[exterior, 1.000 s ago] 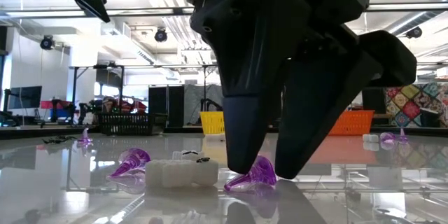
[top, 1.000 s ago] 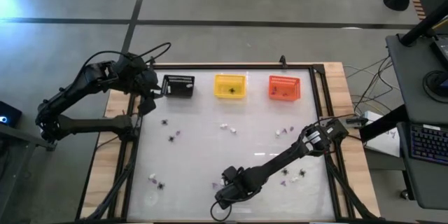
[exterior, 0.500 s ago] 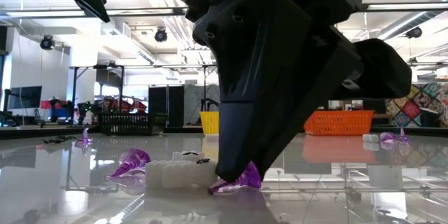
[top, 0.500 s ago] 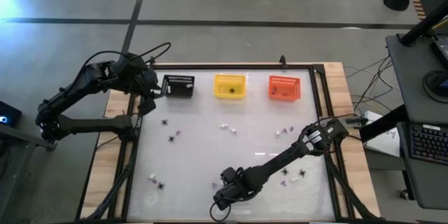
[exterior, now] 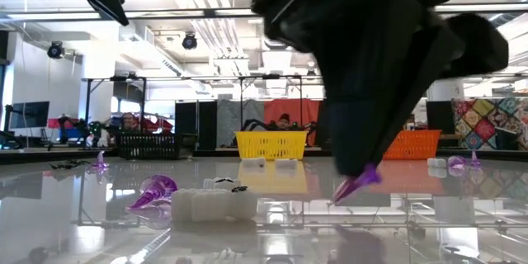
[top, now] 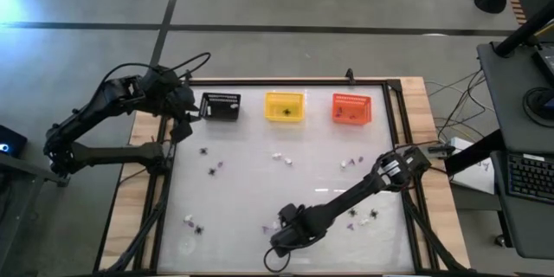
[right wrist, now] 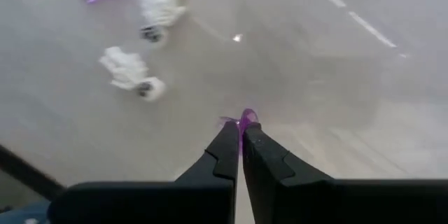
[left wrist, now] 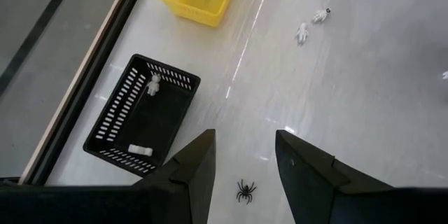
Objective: Sort Halloween decoration
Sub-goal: Put the purple witch hat toy into the orange basket
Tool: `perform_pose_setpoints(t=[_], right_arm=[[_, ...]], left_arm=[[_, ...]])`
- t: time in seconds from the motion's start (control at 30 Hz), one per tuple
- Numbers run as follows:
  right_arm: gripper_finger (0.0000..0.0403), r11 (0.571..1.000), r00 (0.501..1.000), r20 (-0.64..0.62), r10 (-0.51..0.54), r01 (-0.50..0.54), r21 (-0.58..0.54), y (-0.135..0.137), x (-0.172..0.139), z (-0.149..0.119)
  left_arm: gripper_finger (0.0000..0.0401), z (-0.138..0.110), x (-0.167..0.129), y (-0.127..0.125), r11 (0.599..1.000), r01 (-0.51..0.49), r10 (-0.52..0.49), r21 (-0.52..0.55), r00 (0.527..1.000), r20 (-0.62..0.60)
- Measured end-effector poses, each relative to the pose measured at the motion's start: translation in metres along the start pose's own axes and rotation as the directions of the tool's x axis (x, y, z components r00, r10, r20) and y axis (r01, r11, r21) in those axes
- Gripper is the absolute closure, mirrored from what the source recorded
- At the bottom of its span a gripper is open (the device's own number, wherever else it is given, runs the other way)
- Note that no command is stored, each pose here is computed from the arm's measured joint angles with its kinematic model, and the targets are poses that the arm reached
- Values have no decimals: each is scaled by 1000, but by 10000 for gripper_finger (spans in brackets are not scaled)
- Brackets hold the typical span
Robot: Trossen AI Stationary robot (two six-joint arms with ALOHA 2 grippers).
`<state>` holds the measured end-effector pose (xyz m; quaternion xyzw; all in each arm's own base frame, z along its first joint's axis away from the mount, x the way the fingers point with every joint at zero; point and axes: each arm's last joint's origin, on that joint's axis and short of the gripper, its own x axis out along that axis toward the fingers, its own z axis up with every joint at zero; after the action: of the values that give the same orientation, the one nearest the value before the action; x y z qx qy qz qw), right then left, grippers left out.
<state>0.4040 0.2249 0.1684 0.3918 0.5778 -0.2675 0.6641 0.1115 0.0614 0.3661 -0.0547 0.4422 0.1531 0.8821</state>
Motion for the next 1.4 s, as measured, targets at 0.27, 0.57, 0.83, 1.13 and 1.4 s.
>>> perform_pose_setpoints(t=[0.27,0.57,0.83,1.13,1.4], right_arm=[[395,979,979,2,-204,204,0,-23,-18,6],[395,941,944,-19,-330,328,-81,-44,-42,34],[394,903,914,13,-406,403,-149,-73,-68,74],[394,890,902,56,-429,432,-142,-127,-98,116],[394,897,898,69,-435,439,-57,-195,-118,143]], left_arm=[[269,-1,-3,-1,1000,-3,3,1,1000,15],[269,-1,-3,0,1000,-6,6,20,1000,16],[269,-2,-3,1,998,-57,57,19,998,7],[269,-1,-3,2,997,-76,76,8,997,5],[269,2,-1,3,997,-80,80,-22,997,12]])
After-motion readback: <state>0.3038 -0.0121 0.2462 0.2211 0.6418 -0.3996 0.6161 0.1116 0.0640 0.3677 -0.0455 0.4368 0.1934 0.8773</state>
